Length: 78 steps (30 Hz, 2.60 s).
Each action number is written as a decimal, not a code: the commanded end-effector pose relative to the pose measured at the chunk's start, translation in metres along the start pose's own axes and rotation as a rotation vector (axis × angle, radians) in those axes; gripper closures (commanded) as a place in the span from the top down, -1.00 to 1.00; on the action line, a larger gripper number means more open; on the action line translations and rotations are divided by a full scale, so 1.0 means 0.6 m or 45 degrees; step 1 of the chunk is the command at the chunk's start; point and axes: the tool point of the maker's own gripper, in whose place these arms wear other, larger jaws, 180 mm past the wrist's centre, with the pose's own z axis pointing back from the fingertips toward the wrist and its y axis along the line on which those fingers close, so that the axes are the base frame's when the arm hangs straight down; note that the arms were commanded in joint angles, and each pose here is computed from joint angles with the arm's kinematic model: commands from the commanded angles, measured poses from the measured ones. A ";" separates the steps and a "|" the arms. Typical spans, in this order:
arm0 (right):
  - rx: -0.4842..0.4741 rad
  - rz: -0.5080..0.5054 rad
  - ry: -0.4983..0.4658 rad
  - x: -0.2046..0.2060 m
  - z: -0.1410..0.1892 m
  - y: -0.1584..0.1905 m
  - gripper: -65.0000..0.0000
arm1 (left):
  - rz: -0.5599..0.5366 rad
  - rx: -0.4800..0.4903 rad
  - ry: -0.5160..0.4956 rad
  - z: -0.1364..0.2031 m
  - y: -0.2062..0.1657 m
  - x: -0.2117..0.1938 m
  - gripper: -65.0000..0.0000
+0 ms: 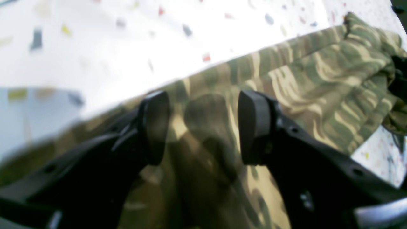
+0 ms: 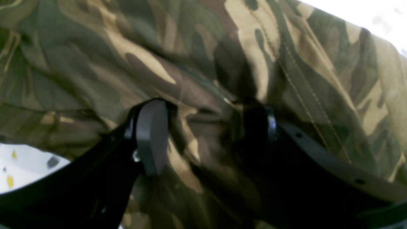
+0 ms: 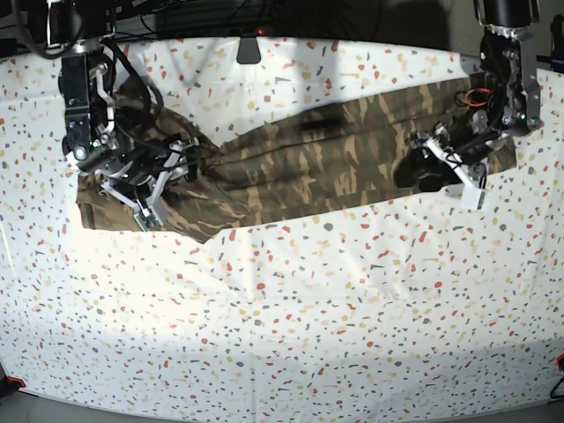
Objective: Fold the T-shirt properly
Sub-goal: 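Regrasp the strip ends with both grippers and push them toward the middle, then regrasp the strip end with the left gripper and pull it taut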
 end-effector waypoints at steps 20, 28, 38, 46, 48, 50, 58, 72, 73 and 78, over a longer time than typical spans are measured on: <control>-0.109 0.009 0.097 0.000 0.001 -0.044 0.13 | -0.459 0.289 0.090 0.133 -0.042 0.123 0.07; -0.108 0.008 0.106 -0.002 0.002 -0.044 0.13 | -0.382 0.245 0.318 0.182 -0.063 -0.049 -0.11; -0.108 0.008 0.105 -0.002 0.002 -0.044 0.13 | -0.318 0.347 0.398 0.168 0.004 -0.114 -0.14; -0.111 0.010 0.046 0.016 0.001 -0.046 0.13 | -0.195 0.396 0.526 0.119 0.087 -0.153 -0.14; -0.114 0.011 0.041 0.018 0.002 -0.048 0.13 | -0.183 0.390 0.527 0.107 0.096 -0.147 -0.14; -0.114 0.011 0.029 0.021 0.002 -0.048 0.13 | -0.186 0.383 0.516 0.098 0.099 -0.134 -0.14; -0.118 0.004 0.113 -0.007 -0.003 -0.050 0.13 | -0.158 0.406 0.732 0.123 0.105 -0.173 -0.14; -0.175 -0.004 0.138 0.015 -0.012 -0.115 0.13 | -0.242 0.543 0.926 0.250 0.188 -0.231 -0.14; -0.177 -0.005 0.136 0.017 -0.010 -0.118 0.13 | -0.239 0.540 0.911 0.248 0.190 -0.220 -0.14; -0.087 -0.052 0.043 0.044 0.001 -0.108 0.13 | -0.241 0.480 0.817 0.242 0.176 -0.168 -0.14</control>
